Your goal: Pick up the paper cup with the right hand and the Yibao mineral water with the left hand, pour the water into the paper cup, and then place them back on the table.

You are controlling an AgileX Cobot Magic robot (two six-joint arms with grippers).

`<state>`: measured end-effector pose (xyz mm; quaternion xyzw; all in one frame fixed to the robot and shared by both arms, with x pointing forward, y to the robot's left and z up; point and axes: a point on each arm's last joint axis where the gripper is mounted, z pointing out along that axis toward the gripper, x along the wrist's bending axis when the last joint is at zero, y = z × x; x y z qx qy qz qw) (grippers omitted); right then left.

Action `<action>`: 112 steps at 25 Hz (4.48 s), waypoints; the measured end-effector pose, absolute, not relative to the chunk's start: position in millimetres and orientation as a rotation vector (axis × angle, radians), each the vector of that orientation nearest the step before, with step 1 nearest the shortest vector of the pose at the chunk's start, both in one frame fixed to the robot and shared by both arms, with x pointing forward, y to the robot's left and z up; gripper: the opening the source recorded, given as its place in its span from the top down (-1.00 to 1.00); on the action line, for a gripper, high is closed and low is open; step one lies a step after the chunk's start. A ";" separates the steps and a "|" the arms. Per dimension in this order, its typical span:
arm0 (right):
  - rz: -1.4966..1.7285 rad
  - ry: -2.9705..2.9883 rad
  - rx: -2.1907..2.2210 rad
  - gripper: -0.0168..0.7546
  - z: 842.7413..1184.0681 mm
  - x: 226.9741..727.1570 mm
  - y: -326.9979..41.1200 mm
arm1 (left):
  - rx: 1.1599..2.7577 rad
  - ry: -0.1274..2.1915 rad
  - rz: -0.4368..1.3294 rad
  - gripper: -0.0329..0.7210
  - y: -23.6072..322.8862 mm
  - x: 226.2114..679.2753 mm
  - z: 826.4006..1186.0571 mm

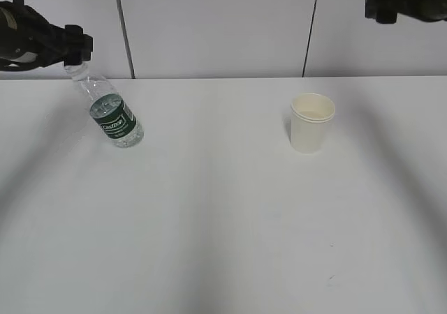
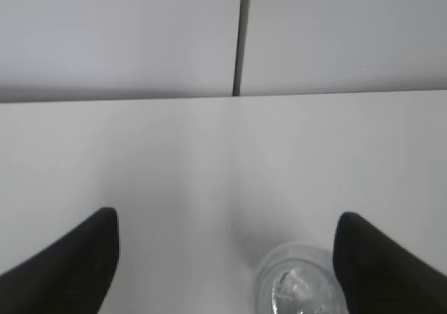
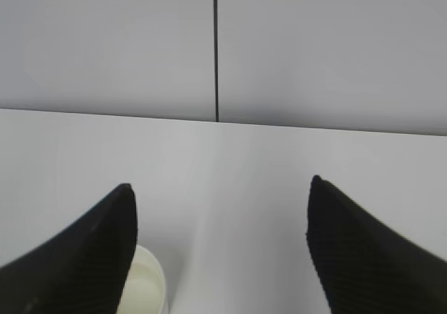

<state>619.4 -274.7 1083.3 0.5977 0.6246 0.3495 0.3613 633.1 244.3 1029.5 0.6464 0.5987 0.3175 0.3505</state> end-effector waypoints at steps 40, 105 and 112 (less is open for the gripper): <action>0.534 1.781 1.844 -0.56 1142.8 658.7 -278.6 | 1.712 1.877 0.602 -0.47 250.2 670.9 1147.0; 0.712 1.787 1.837 -0.34 1102.8 279.1 -298.4 | 1.727 1.721 0.659 -0.36 298.4 259.8 1106.7; 0.758 1.763 1.774 -0.34 1079.5 254.9 -300.3 | 1.676 1.668 0.711 -0.36 300.4 235.7 1085.9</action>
